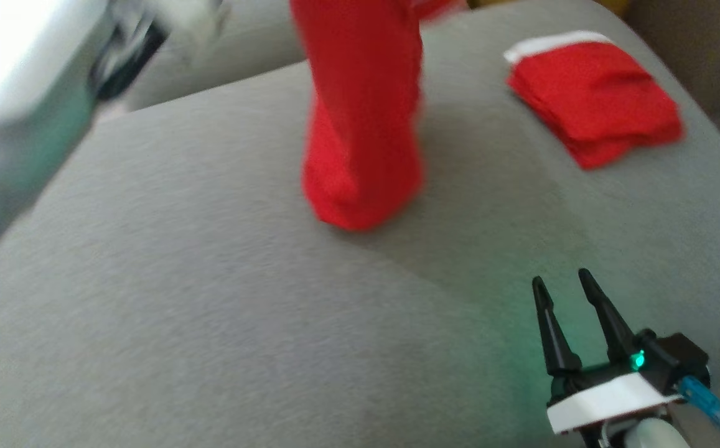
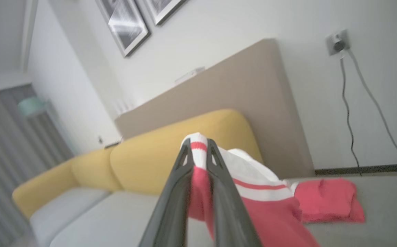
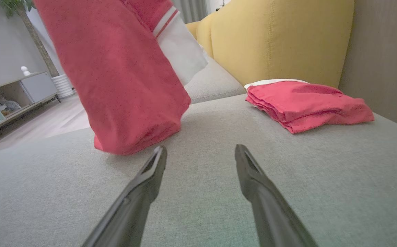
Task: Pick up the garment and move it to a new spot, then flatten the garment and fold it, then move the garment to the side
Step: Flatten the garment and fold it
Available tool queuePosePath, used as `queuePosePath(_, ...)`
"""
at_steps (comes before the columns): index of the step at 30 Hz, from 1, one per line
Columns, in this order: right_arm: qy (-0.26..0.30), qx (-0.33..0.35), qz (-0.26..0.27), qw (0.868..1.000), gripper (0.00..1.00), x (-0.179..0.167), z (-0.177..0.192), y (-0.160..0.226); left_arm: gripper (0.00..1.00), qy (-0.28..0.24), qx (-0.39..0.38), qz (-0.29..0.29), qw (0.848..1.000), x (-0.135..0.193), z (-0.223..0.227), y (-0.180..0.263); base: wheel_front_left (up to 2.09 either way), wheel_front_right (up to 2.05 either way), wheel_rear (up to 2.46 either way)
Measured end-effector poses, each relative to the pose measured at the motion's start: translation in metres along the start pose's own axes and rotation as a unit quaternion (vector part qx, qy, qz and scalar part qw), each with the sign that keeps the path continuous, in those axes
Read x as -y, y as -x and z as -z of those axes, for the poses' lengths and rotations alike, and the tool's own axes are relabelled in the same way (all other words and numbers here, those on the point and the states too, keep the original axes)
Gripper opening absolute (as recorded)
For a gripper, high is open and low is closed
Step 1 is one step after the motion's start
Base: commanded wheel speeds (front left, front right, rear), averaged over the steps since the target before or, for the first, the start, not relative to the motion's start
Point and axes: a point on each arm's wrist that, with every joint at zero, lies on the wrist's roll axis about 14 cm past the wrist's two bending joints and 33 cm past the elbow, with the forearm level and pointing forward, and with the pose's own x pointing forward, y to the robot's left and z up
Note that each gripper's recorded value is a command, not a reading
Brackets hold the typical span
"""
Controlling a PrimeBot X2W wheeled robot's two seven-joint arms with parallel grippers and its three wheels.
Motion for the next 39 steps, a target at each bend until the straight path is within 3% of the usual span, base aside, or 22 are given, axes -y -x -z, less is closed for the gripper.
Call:
queuePosePath(3,0.003,0.001,-0.027,1.000,1.00,-0.013,0.000,-0.006,0.00,0.039,-0.073,-0.054,0.995,-0.013,0.057,0.063,0.00,0.00,0.00)
queuePosePath(6,0.005,-0.003,-0.055,0.998,1.00,-0.028,0.003,-0.011,0.00,0.114,-0.164,-0.115,0.973,0.008,0.130,0.146,0.00,0.00,0.00)
queuePosePath(7,0.005,-0.005,-0.071,0.997,1.00,-0.037,0.004,-0.015,0.00,0.175,-0.221,-0.152,0.947,0.041,0.170,0.203,0.00,0.00,0.00)
queuePosePath(9,0.008,-0.009,-0.088,0.996,1.00,-0.046,0.006,-0.019,0.00,0.238,-0.271,-0.191,0.913,0.080,0.199,0.256,0.00,0.00,0.00)
queuePosePath(13,0.011,-0.013,-0.119,0.993,1.00,-0.064,0.009,-0.027,0.00,0.324,-0.319,-0.252,0.854,0.144,0.218,0.320,0.00,0.00,0.00)
queuePosePath(14,0.011,-0.014,-0.126,0.992,1.00,-0.068,0.009,-0.029,0.11,0.339,-0.314,-0.268,0.845,0.151,0.215,0.325,0.00,0.00,0.00)
queuePosePath(15,0.011,-0.014,-0.132,0.991,1.00,-0.072,0.009,-0.031,0.82,0.351,-0.307,-0.280,0.839,0.157,0.213,0.328,0.00,0.00,0.00)
queuePosePath(16,0.012,-0.016,-0.138,0.990,1.00,-0.075,0.010,-0.032,1.00,0.358,-0.300,-0.291,0.835,0.160,0.211,0.331,0.00,0.00,0.00)
queuePosePath(17,0.012,-0.017,-0.143,0.989,1.00,-0.078,0.011,-0.033,1.00,0.365,-0.295,-0.302,0.830,0.162,0.209,0.334,0.00,0.00,0.00)
queuePosePath(22,0.012,-0.024,-0.155,0.988,1.00,-0.086,0.015,-0.037,1.00,0.360,-0.291,-0.335,0.821,0.166,0.209,0.352,0.00,0.00,0.00)
queuePosePath(32,0.012,-0.048,-0.157,0.986,1.00,-0.085,0.030,-0.040,1.00,0.262,-0.309,-0.311,0.860,0.098,0.218,0.334,0.00,0.00,0.00)
queuePosePath(35,0.014,-0.043,-0.153,0.987,1.00,-0.082,0.026,-0.046,1.00,0.257,-0.343,-0.296,0.854,0.087,0.237,0.329,0.00,0.00,0.00)
queuePosePath(39,0.016,-0.038,-0.138,0.990,1.00,-0.071,0.023,-0.054,1.00,0.283,-0.402,-0.256,0.832,0.112,0.272,0.333,0.00,0.00,0.00)
